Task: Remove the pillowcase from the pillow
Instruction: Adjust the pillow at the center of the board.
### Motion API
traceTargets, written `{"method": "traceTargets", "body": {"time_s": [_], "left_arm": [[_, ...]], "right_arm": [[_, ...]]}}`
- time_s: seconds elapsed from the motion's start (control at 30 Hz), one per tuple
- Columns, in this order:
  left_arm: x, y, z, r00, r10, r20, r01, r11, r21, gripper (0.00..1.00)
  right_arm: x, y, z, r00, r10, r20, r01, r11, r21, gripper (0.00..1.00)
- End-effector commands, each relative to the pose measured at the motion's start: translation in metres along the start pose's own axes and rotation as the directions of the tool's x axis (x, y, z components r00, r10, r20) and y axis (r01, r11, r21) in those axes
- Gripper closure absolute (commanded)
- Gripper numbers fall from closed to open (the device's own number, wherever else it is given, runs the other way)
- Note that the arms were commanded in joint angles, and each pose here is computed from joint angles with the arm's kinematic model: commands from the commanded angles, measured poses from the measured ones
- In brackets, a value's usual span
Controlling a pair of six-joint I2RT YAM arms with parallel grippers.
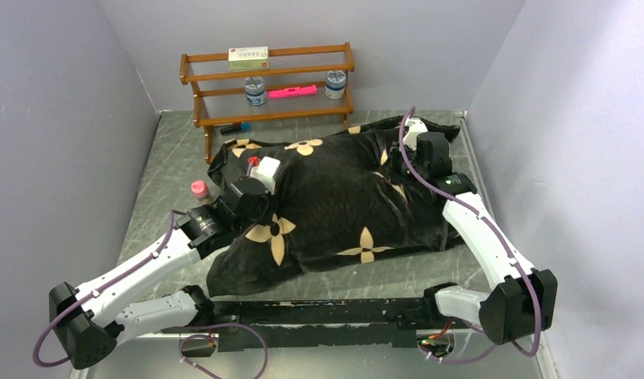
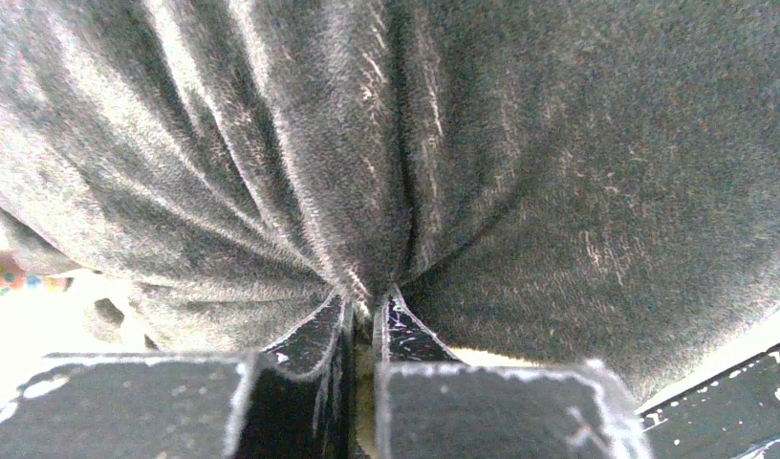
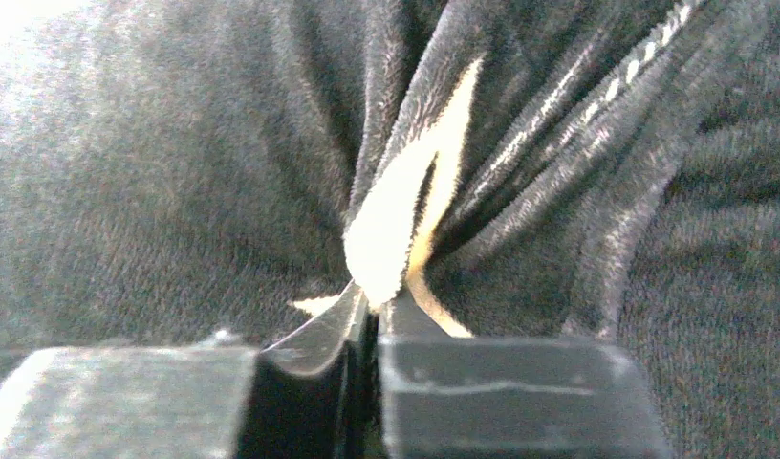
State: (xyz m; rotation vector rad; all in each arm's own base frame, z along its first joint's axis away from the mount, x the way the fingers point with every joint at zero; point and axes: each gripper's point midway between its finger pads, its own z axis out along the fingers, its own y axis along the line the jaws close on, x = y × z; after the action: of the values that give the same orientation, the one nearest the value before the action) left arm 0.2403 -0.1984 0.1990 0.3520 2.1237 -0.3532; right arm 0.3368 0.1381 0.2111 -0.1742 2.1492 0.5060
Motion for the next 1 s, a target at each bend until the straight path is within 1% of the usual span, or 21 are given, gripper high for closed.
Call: {"method": "traceTargets", "body": {"time_s": [0.0, 0.13, 0.27, 0.5, 0.6, 0.67, 0.77, 0.87, 0.97], "left_arm": [[-0.072, -0.006, -0.022, 0.979, 0.021, 0.2, -0.024, 1.0, 0.01, 0.95], [-0.121, -0.01, -0.04, 0.951, 0.053, 0.306, -0.057, 0.998, 0.005, 0.95], [-0.162, -0.018, -0.048, 0.926, 0.089, 0.368, -0.094, 0.996, -0.004, 0.95], [-0.208, -0.03, -0.038, 0.904, 0.135, 0.405, -0.129, 0.991, -0.042, 0.95], [-0.219, -0.031, -0.032, 0.905, 0.156, 0.395, -0.139, 0.988, -0.073, 0.95], [-0.22, -0.027, -0.027, 0.912, 0.171, 0.373, -0.141, 0.984, -0.106, 0.95], [-0.205, -0.017, -0.018, 0.929, 0.175, 0.327, -0.13, 0.979, -0.155, 0.95], [-0.178, -0.009, -0.008, 0.949, 0.163, 0.268, -0.119, 0.977, -0.174, 0.95], [-0.158, -0.015, -0.003, 0.961, 0.119, 0.249, -0.092, 0.989, -0.115, 0.95]], "right_arm": [[0.024, 0.031, -0.02, 0.997, -0.008, -0.074, -0.002, 0.991, -0.133, 1.0], [0.02, 0.046, -0.048, 0.999, -0.026, -0.04, 0.018, 0.981, -0.193, 1.0], [0.018, 0.059, -0.074, 0.999, -0.049, -0.014, 0.044, 0.969, -0.243, 1.0], [0.012, 0.087, -0.111, 0.994, -0.093, 0.059, 0.109, 0.92, -0.377, 1.0], [0.016, 0.099, -0.116, 0.993, -0.105, 0.052, 0.117, 0.884, -0.453, 1.0], [0.02, 0.11, -0.12, 0.993, -0.109, 0.047, 0.117, 0.844, -0.523, 1.0], [0.021, 0.116, -0.119, 0.994, -0.091, 0.059, 0.108, 0.822, -0.559, 1.0], [0.019, 0.11, -0.113, 0.995, -0.078, 0.062, 0.099, 0.843, -0.528, 1.0], [0.013, 0.1, -0.105, 0.994, -0.072, 0.076, 0.1, 0.879, -0.467, 1.0]]}}
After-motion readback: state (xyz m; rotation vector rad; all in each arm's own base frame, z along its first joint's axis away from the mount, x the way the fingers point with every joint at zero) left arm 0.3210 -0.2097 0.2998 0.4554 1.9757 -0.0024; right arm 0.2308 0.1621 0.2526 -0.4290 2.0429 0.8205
